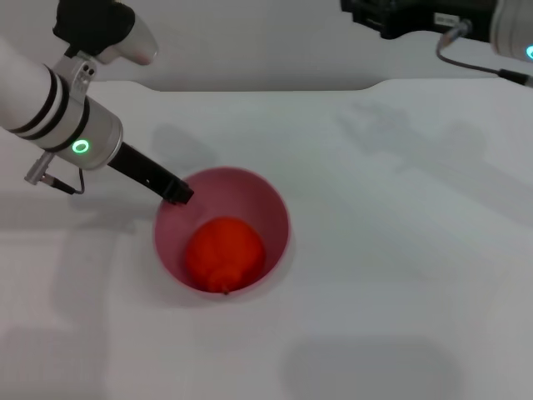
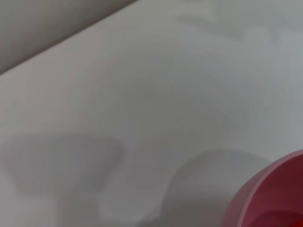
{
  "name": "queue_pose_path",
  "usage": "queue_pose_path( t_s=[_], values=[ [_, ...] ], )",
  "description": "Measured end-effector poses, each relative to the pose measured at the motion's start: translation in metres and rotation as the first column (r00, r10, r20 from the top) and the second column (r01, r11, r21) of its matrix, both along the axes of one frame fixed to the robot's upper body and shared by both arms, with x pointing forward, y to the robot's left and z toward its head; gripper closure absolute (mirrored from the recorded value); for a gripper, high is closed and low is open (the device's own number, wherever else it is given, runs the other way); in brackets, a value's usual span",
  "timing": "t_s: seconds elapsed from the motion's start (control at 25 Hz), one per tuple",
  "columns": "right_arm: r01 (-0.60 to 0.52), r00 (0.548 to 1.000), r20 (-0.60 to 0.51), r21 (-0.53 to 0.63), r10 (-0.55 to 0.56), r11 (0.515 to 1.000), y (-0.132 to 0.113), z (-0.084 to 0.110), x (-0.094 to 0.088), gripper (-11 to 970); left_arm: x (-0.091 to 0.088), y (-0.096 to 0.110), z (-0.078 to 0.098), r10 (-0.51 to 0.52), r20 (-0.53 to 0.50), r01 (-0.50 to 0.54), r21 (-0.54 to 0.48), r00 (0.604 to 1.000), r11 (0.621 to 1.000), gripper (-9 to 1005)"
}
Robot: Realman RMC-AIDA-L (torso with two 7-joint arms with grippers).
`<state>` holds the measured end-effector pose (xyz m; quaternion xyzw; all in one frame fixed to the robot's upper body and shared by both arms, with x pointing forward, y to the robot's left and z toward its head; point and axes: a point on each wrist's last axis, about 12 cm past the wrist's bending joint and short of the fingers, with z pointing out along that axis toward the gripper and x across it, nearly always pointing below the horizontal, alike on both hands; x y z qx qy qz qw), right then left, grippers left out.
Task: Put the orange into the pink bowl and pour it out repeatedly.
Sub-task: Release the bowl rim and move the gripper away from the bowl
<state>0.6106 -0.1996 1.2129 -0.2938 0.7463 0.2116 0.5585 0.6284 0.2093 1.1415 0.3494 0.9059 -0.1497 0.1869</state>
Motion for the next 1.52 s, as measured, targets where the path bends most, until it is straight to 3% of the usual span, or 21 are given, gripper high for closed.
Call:
queue_pose_path(
  t_s=[0.68, 1.16, 1.32, 1.52],
  values=[
    [0.024, 0.999, -0.023, 0.025, -0.023, 0.999, -0.010, -0.014, -0.001, 576, -0.008, 0.000, -0.016, 0.000, -0.060, 0.000, 0.007, 0.998, 1.000, 954],
    [0.025, 0.999, -0.038, 0.024, -0.024, 0.999, -0.011, -0.018, -0.001, 576, -0.007, -0.003, -0.015, -0.004, -0.043, 0.004, 0.010, 0.999, 1.000, 954],
    [0.031, 0.999, -0.042, 0.025, -0.030, 0.999, -0.013, -0.019, -0.002, 576, -0.005, -0.008, -0.010, -0.013, -0.024, 0.012, -0.004, 1.000, 1.000, 890],
    [0.034, 0.999, -0.042, 0.026, -0.033, 0.999, -0.014, -0.019, -0.002, 577, -0.005, -0.010, -0.007, -0.021, -0.021, 0.021, -0.005, 1.000, 1.000, 711]
  ],
)
